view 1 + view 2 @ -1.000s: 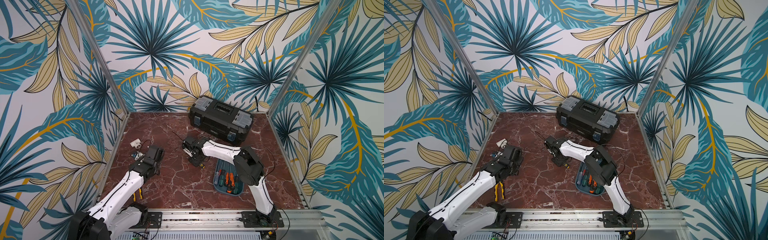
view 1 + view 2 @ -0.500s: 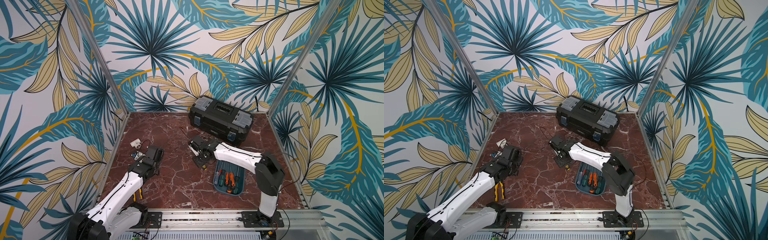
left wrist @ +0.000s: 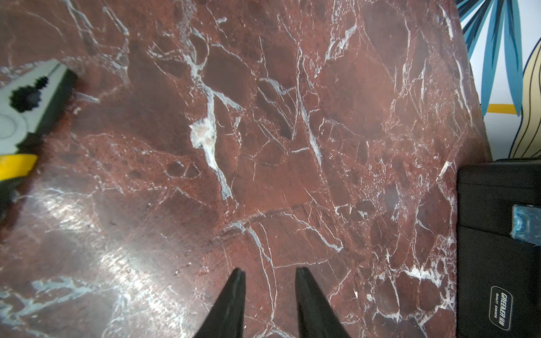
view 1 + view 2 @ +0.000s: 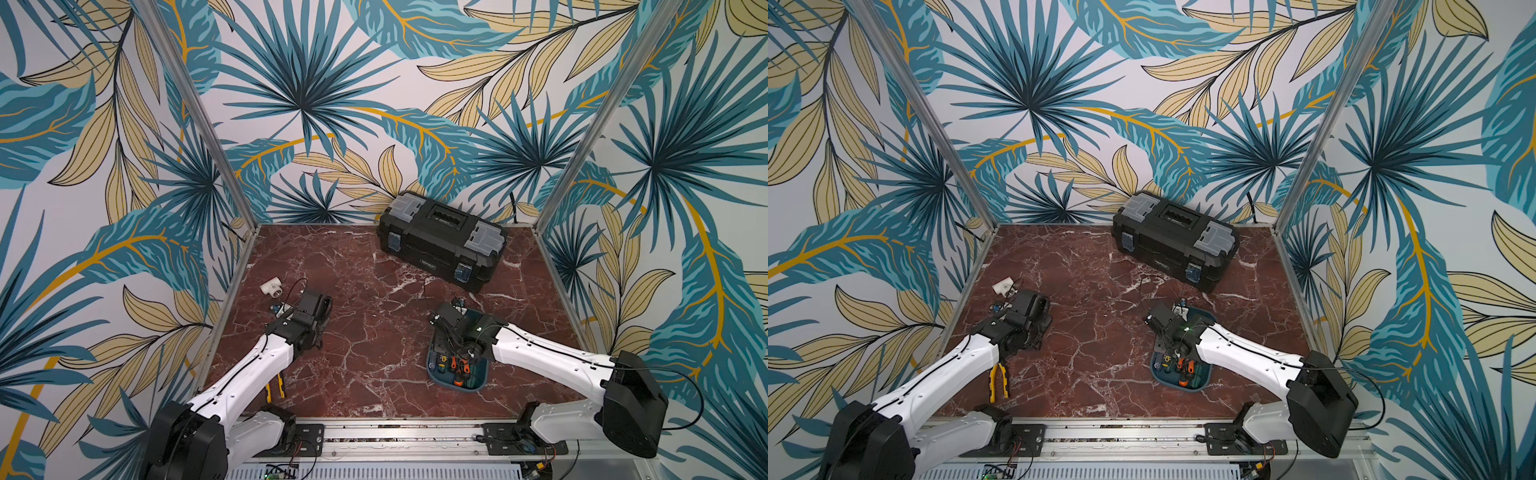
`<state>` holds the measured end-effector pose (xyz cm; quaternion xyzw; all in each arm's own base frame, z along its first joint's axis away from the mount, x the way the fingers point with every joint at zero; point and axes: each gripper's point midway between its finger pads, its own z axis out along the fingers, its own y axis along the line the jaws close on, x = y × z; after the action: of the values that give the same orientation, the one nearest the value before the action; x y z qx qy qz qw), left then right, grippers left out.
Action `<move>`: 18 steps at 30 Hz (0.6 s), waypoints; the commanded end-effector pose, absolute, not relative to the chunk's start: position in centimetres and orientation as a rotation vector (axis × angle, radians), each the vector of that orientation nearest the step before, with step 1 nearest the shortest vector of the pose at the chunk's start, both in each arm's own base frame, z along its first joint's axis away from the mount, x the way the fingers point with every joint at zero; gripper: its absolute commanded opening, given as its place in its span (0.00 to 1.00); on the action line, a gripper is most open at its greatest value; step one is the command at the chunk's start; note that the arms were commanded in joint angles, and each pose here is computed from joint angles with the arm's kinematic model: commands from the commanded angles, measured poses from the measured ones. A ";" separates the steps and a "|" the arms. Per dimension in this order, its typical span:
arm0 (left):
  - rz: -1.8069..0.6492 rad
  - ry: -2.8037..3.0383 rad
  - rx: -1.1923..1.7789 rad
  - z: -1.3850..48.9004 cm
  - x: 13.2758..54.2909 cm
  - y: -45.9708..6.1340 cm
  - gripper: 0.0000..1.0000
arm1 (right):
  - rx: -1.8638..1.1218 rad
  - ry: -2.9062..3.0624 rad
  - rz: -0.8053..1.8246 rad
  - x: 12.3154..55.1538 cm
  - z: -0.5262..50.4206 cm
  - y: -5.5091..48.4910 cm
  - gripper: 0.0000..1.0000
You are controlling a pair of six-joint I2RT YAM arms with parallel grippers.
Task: Put the screwdriver on the desktop into the storage box
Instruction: Place the screwdriver in the storage box.
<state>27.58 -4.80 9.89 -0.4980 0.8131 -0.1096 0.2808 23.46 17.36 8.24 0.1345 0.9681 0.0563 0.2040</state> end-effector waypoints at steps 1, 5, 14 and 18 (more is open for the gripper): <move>-0.298 2.160 -1.317 11.3 27.7 -4.5 0.34 | 0.521 2.748 0.136 22.8 6.6 16.2 0.00; -0.291 2.139 -1.333 11.5 27.0 -4.0 0.34 | 0.546 2.811 0.113 22.4 5.3 15.9 0.35; -0.265 2.108 -1.288 12.5 26.6 -3.1 0.37 | 0.417 2.682 0.042 24.3 11.2 13.8 0.68; -0.263 2.122 -1.166 13.9 27.9 -3.5 0.37 | 0.519 2.642 -0.068 23.2 12.3 9.1 0.67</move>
<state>26.80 -3.71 12.11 -0.4819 0.8102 -0.1074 0.3159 24.81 13.43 12.25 0.1802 0.9560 0.0464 0.2266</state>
